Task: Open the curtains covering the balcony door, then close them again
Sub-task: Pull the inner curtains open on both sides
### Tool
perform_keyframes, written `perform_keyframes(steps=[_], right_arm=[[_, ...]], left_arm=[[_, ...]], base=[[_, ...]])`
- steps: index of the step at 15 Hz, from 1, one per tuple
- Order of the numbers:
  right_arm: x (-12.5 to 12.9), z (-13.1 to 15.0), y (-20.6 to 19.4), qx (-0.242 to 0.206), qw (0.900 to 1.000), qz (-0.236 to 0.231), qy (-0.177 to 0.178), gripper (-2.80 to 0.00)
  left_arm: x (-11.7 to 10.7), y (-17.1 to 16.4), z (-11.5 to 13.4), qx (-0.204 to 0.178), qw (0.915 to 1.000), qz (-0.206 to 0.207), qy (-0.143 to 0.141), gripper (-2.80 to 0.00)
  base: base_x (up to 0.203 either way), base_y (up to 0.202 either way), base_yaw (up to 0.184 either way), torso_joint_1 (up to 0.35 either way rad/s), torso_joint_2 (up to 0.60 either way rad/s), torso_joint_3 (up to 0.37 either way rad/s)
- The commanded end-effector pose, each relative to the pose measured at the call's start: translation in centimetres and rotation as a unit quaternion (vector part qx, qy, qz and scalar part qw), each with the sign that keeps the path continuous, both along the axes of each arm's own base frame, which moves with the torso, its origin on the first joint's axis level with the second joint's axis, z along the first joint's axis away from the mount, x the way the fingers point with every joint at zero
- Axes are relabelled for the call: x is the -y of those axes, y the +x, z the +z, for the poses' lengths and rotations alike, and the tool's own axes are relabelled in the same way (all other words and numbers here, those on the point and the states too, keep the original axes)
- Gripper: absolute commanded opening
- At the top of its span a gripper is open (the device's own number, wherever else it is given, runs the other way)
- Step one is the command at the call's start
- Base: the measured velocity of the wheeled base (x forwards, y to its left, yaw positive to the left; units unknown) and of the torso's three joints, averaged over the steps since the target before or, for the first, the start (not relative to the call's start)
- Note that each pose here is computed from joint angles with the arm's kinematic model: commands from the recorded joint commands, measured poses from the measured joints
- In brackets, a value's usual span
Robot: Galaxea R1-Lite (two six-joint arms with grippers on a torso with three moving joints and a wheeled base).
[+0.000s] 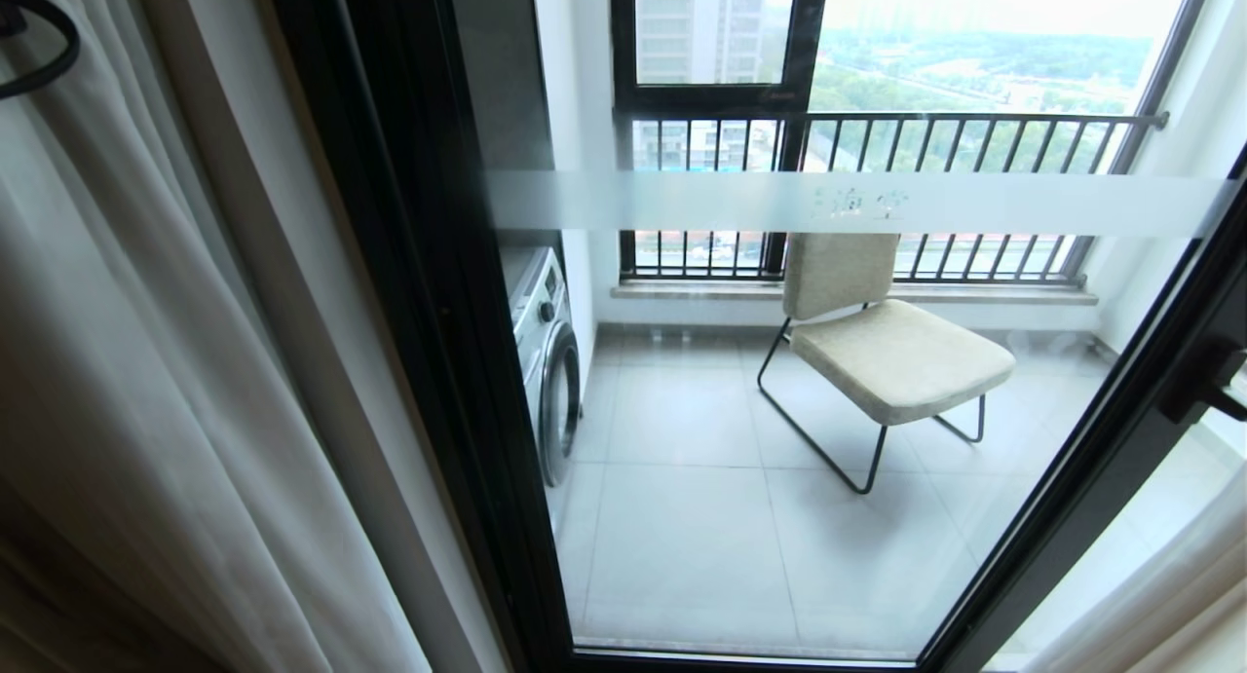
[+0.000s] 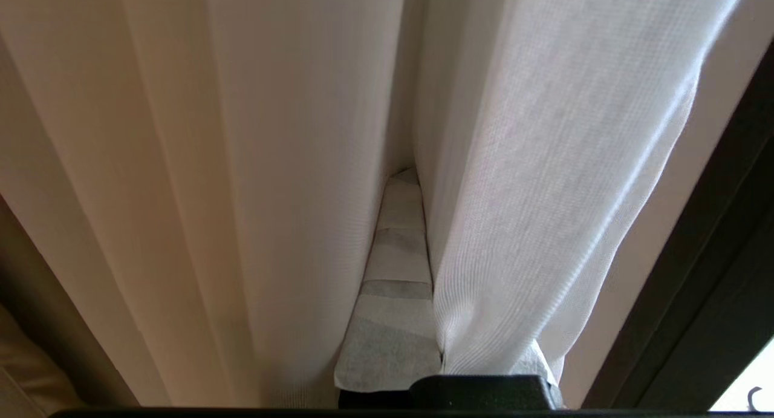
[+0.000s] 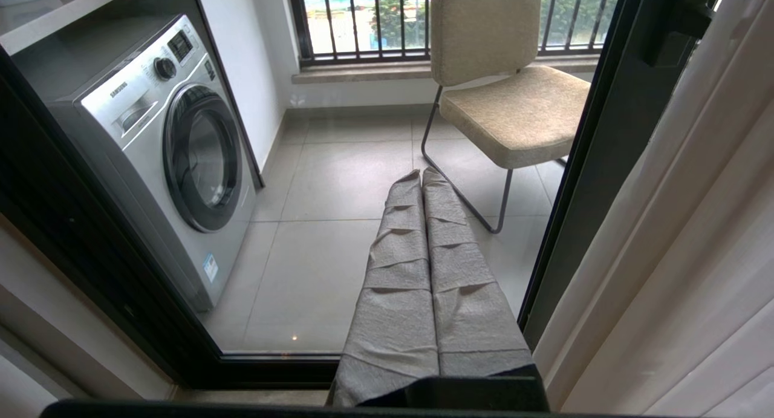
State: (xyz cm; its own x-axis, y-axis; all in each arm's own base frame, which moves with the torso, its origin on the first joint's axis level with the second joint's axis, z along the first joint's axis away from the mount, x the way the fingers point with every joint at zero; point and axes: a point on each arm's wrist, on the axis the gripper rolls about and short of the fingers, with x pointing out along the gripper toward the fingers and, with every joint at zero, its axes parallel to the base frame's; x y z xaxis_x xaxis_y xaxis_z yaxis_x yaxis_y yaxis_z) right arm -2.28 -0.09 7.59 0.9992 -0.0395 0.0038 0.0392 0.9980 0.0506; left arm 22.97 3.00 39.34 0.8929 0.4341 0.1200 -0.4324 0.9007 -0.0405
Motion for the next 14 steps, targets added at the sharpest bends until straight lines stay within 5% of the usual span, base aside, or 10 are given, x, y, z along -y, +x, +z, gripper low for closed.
perform_keyframes(steps=[1,7,14], right_arm=[[0.0,0.0,0.0,0.000,1.000,0.000,0.000,-2.80],[0.0,0.0,0.0,0.000,1.000,0.000,0.000,-2.80],[0.0,0.0,0.0,0.000,1.000,0.000,0.000,-2.80]], left_arm=[[-1.6,0.8,-0.2,-0.006,1.0000,0.007,0.002,-2.80],[-8.4,2.1,-0.9,-0.024,0.9996,0.011,0.007,-2.80],[-21.2,2.7,-3.0,-0.037,0.9960,0.080,-0.015,-2.80]], base=[[0.000,0.000,0.000,0.000,0.00,0.000],[0.000,0.000,0.000,0.000,0.00,0.000],[0.000,0.000,0.000,0.000,0.00,0.000]])
